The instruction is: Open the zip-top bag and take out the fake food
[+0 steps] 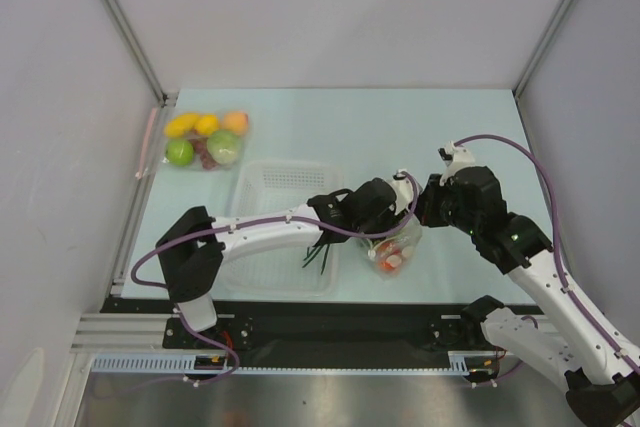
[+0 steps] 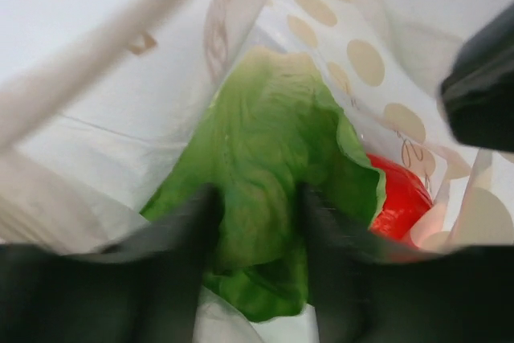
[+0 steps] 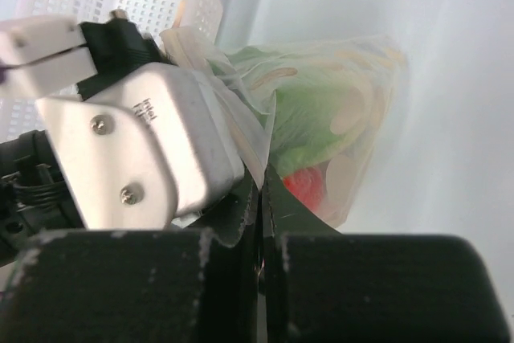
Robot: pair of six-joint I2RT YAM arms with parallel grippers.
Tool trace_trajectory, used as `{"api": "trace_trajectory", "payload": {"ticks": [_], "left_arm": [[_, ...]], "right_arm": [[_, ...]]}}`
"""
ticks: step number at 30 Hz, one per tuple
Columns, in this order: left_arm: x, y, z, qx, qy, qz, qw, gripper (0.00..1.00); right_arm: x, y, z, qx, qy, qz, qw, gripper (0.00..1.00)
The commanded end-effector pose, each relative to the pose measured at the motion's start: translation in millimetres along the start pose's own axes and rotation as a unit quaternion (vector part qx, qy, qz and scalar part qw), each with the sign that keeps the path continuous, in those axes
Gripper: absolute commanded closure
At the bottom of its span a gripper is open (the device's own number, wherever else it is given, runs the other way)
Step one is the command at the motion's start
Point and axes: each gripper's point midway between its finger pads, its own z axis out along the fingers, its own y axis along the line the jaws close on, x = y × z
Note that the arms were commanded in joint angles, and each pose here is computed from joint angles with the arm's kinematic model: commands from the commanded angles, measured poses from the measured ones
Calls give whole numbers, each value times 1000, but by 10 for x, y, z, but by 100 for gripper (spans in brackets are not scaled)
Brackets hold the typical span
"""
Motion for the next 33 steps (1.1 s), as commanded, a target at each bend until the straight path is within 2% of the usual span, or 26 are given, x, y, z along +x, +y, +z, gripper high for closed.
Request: {"api": "trace_trajectory", "payload": {"ticks": [1,3,4,6,10,15,19,33], "left_arm": [[97,-78,-8,17,30,10,999,61],[113,-106,-16,26,33,10,999,76],[112,-113,-21,28,34,9,999,90],[71,-139,-50,37,28,9,999,99],[-158,-217,-179,63,-1,-16,998,100],[-747,-221,-562,89,-82,-46,992,100],[-1049,-190,-779,98,-121,-56,986,100],[-1325,92,-1466,84,-190,-72,975,100]], "right_arm": [[-76,36,-15,-6,-14,-1,1000,100],[-61,28,-11,-5,-12,-1,1000,100],[-64,30,-10,-5,-12,-1,1000,100],[-61,28,-11,-5,-12,-2,1000,100],[-7,-9,23,2,-3,-4,1000,100],[76,-51,79,9,9,-5,1000,100],[92,-66,93,11,12,-5,1000,100],[134,-205,161,47,20,-13,999,100]]}}
